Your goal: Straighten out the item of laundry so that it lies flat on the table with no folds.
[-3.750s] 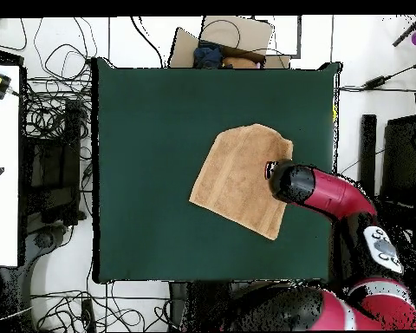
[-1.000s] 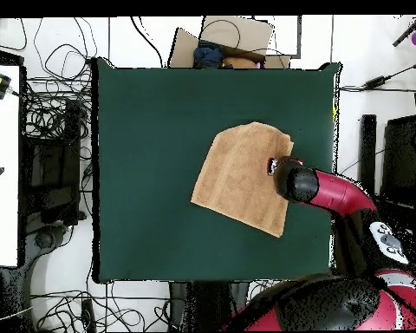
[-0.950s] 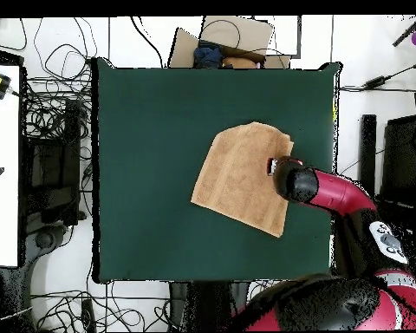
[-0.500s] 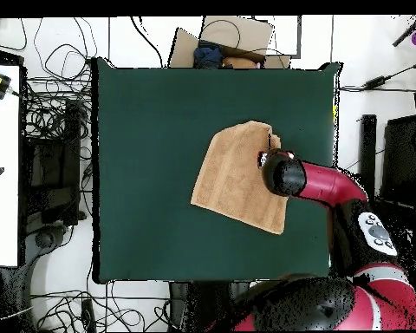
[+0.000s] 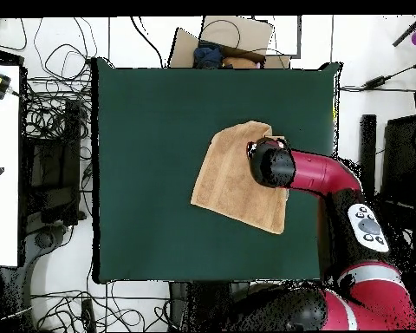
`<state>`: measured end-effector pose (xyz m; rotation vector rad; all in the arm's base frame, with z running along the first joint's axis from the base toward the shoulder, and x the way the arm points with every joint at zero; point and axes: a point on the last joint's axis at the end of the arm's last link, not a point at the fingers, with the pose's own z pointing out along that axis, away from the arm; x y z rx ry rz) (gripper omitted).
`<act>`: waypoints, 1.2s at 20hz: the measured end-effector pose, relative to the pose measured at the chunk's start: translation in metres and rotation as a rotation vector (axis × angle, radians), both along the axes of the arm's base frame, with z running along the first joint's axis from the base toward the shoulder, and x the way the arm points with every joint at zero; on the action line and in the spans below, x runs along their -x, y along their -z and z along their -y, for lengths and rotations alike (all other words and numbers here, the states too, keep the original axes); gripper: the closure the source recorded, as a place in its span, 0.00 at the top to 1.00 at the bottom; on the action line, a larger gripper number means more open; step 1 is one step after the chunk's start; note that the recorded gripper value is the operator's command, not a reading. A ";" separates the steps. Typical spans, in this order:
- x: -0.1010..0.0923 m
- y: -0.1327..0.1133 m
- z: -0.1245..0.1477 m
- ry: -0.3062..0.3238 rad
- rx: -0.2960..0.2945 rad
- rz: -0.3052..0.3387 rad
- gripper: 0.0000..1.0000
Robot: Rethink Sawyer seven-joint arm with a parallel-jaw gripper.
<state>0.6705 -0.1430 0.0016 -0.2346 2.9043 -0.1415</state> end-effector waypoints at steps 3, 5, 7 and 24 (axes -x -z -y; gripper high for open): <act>0.001 0.002 0.001 0.002 -0.002 -0.003 1.00; 0.003 0.005 0.000 0.002 -0.004 -0.007 1.00; 0.004 0.007 -0.001 0.002 -0.006 -0.011 1.00; 0.003 0.008 0.001 0.012 -0.017 -0.009 1.00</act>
